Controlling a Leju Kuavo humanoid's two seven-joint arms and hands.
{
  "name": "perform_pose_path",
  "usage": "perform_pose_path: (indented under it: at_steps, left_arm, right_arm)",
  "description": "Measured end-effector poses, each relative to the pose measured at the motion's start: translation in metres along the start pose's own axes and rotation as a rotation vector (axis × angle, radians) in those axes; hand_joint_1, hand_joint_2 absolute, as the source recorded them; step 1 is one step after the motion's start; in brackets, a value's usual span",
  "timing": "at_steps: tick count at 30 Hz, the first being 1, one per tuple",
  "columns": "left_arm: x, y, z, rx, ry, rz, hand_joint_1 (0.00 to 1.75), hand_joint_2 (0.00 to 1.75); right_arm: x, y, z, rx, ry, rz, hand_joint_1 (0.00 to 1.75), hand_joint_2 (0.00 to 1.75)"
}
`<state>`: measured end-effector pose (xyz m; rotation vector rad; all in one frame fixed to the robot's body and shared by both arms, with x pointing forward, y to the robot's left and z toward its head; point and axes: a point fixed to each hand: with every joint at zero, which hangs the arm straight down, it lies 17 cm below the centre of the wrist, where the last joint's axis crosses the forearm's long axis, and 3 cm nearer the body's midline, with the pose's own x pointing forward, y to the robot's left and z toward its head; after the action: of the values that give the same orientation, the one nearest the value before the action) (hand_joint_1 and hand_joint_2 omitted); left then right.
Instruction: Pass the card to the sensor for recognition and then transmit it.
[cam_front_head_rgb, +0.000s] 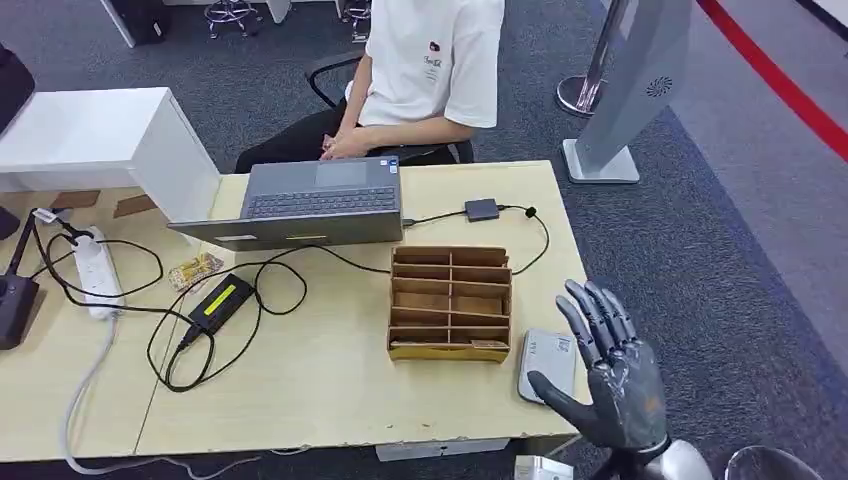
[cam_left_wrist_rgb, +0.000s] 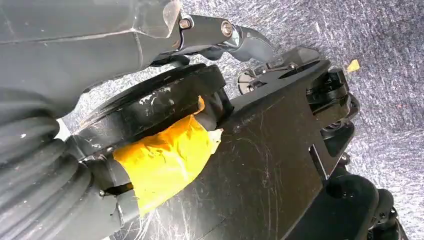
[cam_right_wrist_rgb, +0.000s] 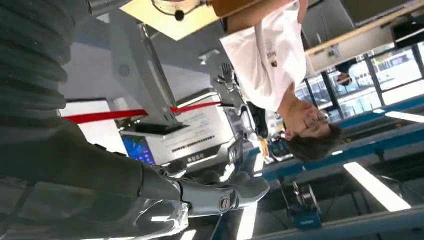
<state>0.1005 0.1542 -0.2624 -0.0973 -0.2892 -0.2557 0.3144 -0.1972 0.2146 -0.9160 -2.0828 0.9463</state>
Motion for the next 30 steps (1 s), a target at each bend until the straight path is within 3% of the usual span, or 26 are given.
perform_pose_path:
  at_steps: [9, 30]
  left_arm:
    - [0.002, -0.001, 0.0, -0.004, -0.011, -0.01, 0.0, 1.75]
    - [0.003, -0.002, 0.0, -0.016, 0.0, -0.042, 0.0, 1.75]
  right_arm:
    - [-0.012, 0.04, 0.015, 0.092, 0.06, -0.015, 0.0, 1.75]
    - [-0.01, 0.117, -0.01, 0.196, 0.086, -0.062, 0.0, 1.75]
